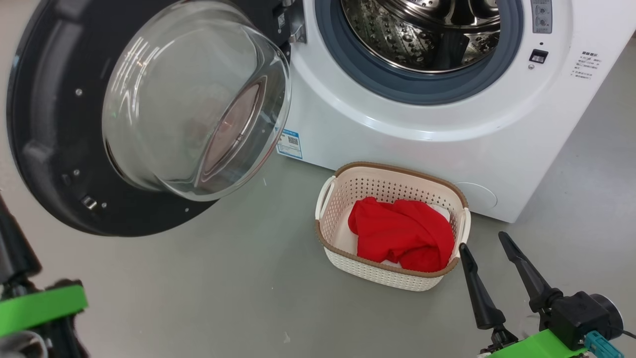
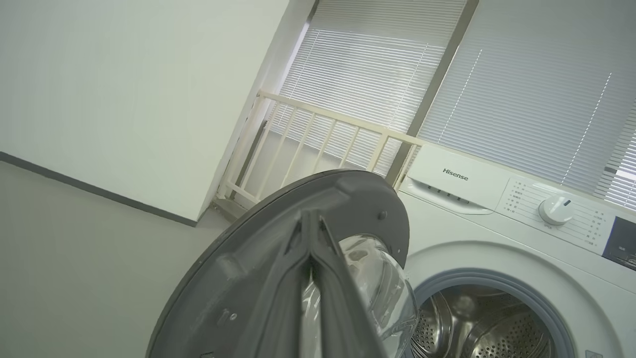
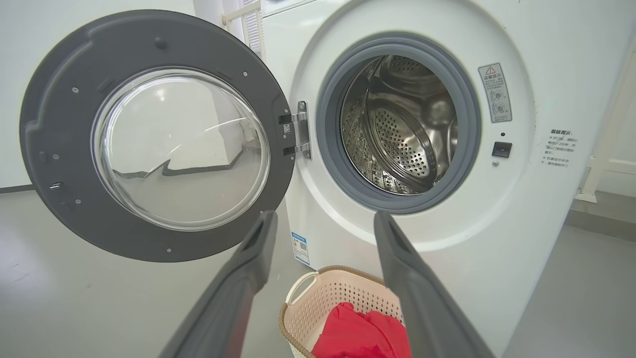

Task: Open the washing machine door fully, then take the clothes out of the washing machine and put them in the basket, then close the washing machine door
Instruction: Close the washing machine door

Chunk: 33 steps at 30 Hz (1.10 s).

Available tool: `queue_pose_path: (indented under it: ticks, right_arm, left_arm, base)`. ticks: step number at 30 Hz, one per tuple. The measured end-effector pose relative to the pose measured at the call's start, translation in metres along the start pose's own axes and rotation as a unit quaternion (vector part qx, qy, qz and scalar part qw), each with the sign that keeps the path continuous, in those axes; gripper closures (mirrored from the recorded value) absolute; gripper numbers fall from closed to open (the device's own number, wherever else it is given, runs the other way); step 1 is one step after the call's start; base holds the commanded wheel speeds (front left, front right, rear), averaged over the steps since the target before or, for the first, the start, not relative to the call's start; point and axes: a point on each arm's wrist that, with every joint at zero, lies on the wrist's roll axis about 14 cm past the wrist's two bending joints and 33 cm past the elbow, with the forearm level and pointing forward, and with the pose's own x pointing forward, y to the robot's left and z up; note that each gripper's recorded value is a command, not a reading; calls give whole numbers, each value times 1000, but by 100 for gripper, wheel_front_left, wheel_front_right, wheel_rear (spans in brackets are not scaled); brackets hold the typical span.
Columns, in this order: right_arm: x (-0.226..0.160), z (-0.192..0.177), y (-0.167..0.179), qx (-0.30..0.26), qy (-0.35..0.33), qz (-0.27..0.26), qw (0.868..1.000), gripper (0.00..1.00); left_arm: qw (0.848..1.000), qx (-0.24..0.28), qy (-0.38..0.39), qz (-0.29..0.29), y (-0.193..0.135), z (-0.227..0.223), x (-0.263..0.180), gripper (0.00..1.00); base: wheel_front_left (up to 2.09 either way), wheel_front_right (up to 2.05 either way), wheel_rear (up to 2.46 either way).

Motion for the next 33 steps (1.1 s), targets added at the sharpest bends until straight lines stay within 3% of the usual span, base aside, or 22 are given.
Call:
queue_pose_path:
  ticks: [6,13,22,25,33]
  right_arm:
    - [0,-1,-3,-1,6,-3,1000,0]
    - [-2,3,-4,-7,3,-7,1000,0]
    - [-4,8,-6,-10,0,-10,1000,0]
    - [-5,8,-7,-10,-1,-12,1000,0]
    - [-8,7,-10,-10,4,-18,1000,0]
  left_arm:
    - [996,-85,8,32,11,-5,25,100]
    - [980,-181,24,74,30,-6,55,100]
    - [945,-289,84,126,48,-18,87,100]
    - [926,-327,124,143,47,-32,93,100]
    - [903,-351,185,165,45,-55,104,100]
  base:
    - [0,0,0]
    - [0,0,0]
    - [0,0,0]
    - [0,0,0]
    - [0,0,0]
